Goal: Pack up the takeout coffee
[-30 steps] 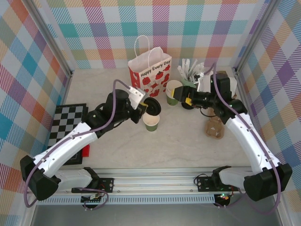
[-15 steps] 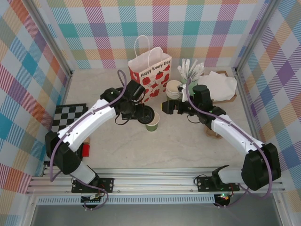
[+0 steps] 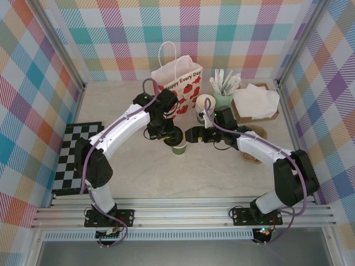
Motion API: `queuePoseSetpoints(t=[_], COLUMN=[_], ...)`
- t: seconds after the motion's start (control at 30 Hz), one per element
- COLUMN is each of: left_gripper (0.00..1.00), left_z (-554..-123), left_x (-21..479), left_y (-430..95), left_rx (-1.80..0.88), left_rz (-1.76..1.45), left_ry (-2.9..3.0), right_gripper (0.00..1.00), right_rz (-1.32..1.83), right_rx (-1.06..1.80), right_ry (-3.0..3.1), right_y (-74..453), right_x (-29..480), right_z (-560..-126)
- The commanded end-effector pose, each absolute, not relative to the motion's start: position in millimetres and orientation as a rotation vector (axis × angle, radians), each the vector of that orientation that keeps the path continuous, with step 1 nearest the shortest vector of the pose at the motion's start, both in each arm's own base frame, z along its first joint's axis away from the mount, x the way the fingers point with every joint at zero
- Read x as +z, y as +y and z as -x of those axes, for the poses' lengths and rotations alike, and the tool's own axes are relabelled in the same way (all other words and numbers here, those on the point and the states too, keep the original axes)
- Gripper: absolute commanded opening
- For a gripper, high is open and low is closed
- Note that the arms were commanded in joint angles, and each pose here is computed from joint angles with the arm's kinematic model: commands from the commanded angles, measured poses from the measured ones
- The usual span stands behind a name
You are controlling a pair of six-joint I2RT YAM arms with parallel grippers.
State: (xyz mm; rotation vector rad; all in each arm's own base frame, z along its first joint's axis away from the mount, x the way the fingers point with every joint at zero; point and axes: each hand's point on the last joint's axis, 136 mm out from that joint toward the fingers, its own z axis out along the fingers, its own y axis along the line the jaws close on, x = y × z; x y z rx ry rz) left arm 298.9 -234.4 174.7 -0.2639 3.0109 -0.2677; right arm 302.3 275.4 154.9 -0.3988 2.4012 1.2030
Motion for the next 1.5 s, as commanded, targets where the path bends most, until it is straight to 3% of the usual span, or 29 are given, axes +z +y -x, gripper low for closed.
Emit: queuePoseSetpoints(t=[0.0,0.43,0.7,1.47], left_gripper=[0.0,0.0,0.0,0.0], left_z=[-295,-307,-311,-321], left_x=[174,157,151,155], left_y=[-237,-246,-243,-253], left_rx=[-0.284,-0.279,-0.24,-0.338], left_rz=[0.252,0.211,0.202,0.181], left_ry=[3.066,3.087,3.081,3.106], right_gripper=[0.79,0.72,0.58,0.53], right_rz=[0.31,0.21,0.198,0.218], right_rx=[1.245,1.331,1.322,1.306], right_ry=[2.436,2.522,2.525,2.568], right_y=[279,282,281,285], right_x=[154,146,140,141], right_z=[-306,-299,-300,-301])
